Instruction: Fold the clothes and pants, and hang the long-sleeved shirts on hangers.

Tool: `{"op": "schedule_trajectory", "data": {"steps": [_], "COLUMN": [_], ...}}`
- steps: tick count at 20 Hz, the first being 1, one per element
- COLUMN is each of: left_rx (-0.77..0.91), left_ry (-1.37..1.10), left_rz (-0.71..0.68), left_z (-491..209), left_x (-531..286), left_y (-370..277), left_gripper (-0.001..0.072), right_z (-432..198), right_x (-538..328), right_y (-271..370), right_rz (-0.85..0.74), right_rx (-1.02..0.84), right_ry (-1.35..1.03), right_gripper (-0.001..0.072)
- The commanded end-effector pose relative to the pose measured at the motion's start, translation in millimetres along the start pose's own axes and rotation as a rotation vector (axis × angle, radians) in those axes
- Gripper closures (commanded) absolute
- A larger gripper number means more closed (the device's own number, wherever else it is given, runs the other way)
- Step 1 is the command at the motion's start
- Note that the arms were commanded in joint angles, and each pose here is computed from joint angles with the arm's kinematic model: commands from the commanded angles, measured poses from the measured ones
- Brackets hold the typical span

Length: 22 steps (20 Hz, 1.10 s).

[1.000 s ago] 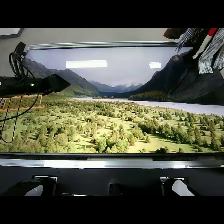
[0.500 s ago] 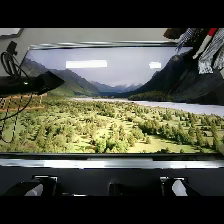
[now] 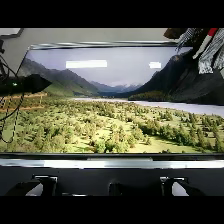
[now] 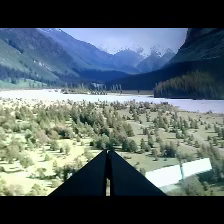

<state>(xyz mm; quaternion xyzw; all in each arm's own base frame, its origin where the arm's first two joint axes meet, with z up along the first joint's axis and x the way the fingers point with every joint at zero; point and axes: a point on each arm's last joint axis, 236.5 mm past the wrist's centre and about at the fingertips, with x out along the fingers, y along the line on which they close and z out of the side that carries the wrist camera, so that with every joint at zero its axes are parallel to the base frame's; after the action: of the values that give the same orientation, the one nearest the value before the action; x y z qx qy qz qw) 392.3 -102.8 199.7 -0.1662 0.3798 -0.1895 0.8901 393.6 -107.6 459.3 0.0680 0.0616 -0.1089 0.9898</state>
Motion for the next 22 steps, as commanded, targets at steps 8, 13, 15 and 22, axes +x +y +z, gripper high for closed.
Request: {"op": "schedule_trajectory", "data": {"steps": [8,13,15,22], "left_rx": [0.099,0.144,0.152,0.152], "left_ry": [0.128,0.071,0.071,0.064], "left_rz": [0.268,0.303,0.307,0.306], "left_z": [-73.2,-59.7,-59.0,-57.5], "left_x": [-18.7,-6.4,-4.9,-5.0], "left_y": [66.4,72.6,73.0,72.8], "left_gripper": [0.069,0.069,0.0685,0.0678], "right_z": [-344.8,-405.9,-408.4,-408.7], "right_x": [-27.1,-41.6,-43.8,-44.9], "right_y": [141.6,133.4,131.6,131.8], "right_rz": [0.401,0.383,0.391,0.392], "right_rx": [-0.371,-0.344,-0.368,-0.367], "right_ry": [0.854,0.981,0.991,0.995], "right_gripper": [0.0688,0.0685,0.0685,0.0685]}}
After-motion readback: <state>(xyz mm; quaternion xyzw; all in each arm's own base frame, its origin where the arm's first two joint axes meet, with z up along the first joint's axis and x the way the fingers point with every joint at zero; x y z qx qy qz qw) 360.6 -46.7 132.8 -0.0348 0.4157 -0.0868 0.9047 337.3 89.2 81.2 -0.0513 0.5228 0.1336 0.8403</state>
